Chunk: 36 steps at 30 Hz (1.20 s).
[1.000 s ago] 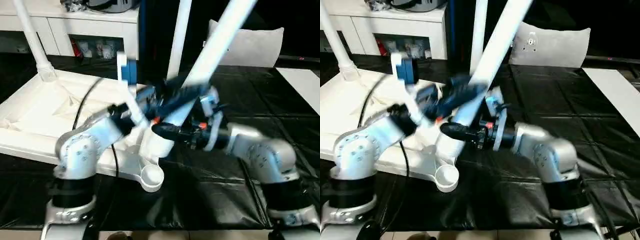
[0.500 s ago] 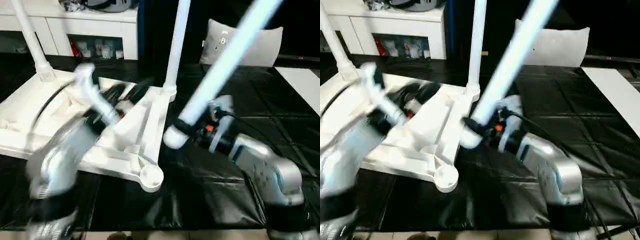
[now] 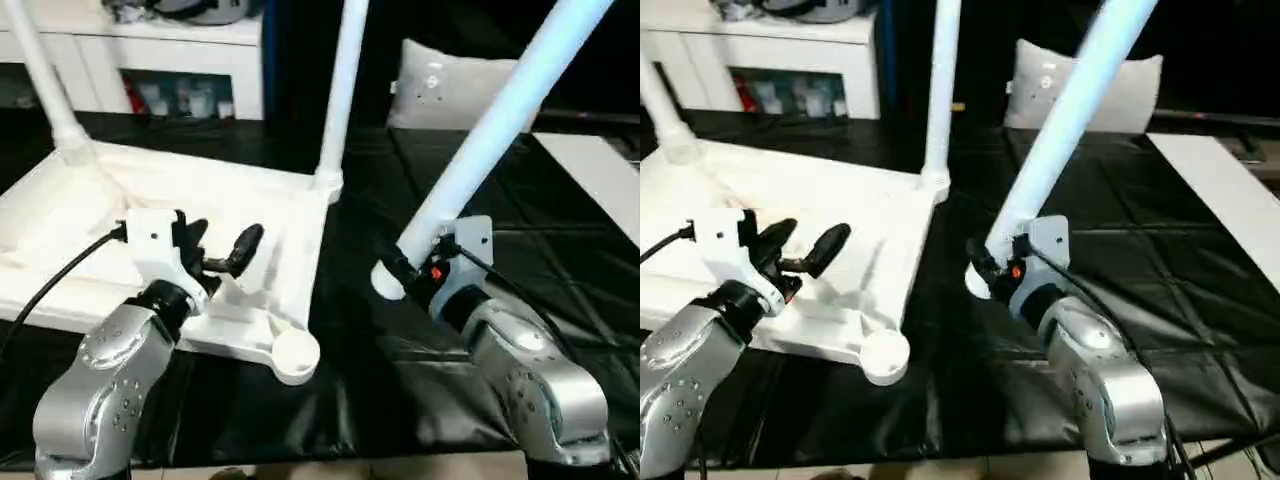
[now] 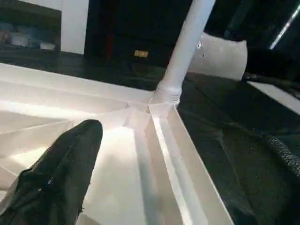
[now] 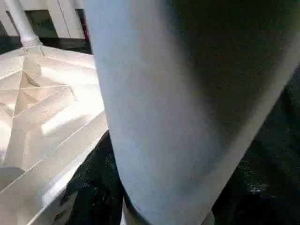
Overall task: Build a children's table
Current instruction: Pick table leg, then move to table
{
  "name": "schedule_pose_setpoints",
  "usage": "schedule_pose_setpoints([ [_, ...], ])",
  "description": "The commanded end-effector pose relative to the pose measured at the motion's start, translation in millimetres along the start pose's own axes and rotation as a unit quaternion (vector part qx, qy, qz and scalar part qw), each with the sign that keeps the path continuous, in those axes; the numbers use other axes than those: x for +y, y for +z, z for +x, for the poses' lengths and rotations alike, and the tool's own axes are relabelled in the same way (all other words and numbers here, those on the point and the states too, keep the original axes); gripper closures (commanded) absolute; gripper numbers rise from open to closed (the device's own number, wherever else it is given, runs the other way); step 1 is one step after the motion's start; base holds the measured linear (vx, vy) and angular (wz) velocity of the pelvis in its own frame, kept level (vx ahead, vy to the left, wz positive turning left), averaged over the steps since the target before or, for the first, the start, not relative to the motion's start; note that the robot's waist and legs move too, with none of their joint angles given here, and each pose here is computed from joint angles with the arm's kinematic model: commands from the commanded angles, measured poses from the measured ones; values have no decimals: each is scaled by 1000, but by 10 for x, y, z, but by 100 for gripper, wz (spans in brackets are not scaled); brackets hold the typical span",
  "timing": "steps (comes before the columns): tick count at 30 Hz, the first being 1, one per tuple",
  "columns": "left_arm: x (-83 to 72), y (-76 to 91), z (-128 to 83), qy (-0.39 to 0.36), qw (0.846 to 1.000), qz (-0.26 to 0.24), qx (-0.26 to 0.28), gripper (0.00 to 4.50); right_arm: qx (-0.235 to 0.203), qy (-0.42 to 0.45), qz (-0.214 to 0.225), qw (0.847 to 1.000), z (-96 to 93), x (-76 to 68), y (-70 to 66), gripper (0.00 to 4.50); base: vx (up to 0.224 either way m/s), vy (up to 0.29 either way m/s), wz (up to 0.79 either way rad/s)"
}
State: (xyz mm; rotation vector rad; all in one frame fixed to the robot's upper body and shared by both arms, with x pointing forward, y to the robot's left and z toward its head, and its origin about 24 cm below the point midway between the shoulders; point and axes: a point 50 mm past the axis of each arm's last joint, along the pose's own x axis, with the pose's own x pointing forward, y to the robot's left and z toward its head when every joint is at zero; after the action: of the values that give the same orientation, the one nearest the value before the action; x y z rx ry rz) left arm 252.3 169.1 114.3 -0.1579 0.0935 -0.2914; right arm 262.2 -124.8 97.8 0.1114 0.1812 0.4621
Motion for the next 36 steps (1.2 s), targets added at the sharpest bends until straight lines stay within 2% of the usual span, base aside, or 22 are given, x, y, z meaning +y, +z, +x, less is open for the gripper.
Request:
schedule_pose_setpoints([
  [1,-47,5,5,-2,1000,15,-7,0,-8,9,-8,1000,-25,48,21,257,0,0,0],
  [3,-47,5,5,-2,1000,15,-7,0,-8,9,-8,1000,-25,48,21,257,3,26,0],
  [5,-93,4,25,-11,1000,23,-5,0,-15,28,30,999,-42,105,5,257,9,60,1],
  [11,-135,-11,37,-20,999,32,1,0,-17,36,60,997,-40,116,8,257,-2,94,3],
  [20,-154,-31,41,-23,999,42,6,0,-17,48,71,996,-31,150,-5,257,-44,124,0],
  [28,-195,-59,91,-13,999,50,10,0,1,45,71,996,-27,105,-25,257,-79,147,-10],
  [32,-193,-56,130,8,998,54,14,0,7,48,60,997,-8,97,-17,257,10,-67,42],
  [36,-198,-39,144,22,998,57,5,0,6,51,56,997,6,95,-18,257,0,189,37],
])
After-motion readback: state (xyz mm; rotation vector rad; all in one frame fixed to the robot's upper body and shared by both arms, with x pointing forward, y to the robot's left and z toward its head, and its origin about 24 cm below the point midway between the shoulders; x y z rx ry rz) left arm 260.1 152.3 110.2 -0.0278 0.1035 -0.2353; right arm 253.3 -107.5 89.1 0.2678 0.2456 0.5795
